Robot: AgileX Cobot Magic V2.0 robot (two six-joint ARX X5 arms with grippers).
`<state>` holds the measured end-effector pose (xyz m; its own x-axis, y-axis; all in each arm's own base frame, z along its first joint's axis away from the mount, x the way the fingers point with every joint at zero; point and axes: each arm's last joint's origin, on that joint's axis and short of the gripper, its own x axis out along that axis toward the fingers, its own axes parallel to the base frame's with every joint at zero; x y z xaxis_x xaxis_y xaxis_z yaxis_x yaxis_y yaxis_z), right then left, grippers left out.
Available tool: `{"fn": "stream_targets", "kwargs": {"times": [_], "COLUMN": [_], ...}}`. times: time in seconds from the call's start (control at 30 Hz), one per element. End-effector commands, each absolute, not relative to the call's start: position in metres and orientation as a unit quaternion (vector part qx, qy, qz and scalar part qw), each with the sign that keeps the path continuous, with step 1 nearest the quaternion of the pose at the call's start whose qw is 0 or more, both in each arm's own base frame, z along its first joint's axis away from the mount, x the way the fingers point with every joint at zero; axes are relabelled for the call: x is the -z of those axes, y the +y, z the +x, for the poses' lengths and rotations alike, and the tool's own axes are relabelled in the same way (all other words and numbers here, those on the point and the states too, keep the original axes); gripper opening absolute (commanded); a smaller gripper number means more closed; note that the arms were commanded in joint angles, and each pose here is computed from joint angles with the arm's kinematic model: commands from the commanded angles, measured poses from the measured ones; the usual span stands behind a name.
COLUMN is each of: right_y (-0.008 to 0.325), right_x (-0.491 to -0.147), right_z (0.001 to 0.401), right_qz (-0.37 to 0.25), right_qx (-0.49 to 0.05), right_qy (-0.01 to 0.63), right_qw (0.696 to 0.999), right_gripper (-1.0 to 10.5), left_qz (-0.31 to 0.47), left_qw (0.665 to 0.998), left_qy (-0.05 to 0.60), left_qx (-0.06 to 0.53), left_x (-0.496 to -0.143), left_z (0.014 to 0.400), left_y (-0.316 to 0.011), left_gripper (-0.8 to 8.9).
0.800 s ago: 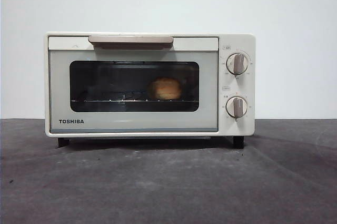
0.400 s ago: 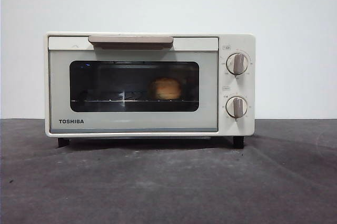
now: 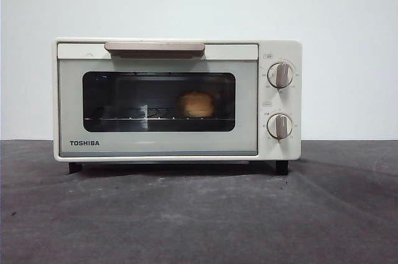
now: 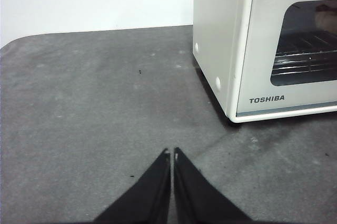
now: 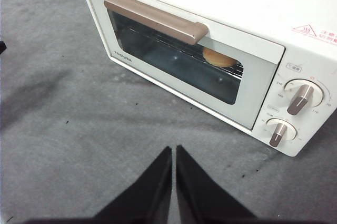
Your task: The left arm flap open the oven, the right arm pick bread and place it into oven, the left arm flap close the oven
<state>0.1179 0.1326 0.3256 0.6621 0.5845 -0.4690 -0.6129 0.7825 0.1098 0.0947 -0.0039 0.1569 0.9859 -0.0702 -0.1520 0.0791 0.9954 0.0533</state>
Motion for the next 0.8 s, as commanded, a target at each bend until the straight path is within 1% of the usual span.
{"fn": "stream_targets", "kwargs": {"times": [0.03, 0.73, 0.8], "right_y": [0.1353, 0.1352, 0.1321], "right_x": [-0.3285, -0.3285, -0.3306], "right_z": [0.1178, 0.1177, 0.1169], "right_qz": [-0.022, -0.022, -0.027], "right_qx": [-0.333, -0.333, -0.329], "right_qy": [0.243, 0.243, 0.234], "right_qw": [0.911, 0.911, 0.915], "right_gripper": [0.1, 0.1, 0.1], "left_qz": [0.027, 0.027, 0.027], "left_qw": [0.995, 0.995, 0.995], "left_qy": [0.088, 0.088, 0.088], "left_qx": [0.036, 0.036, 0.036], "left_x": [-0.1494, -0.1494, -0.1494], "left_z": [0.0956, 0.0956, 0.0956], "left_y": [-0.0037, -0.0037, -0.0037], "left_gripper": [0.16, 0.16, 0.16]}}
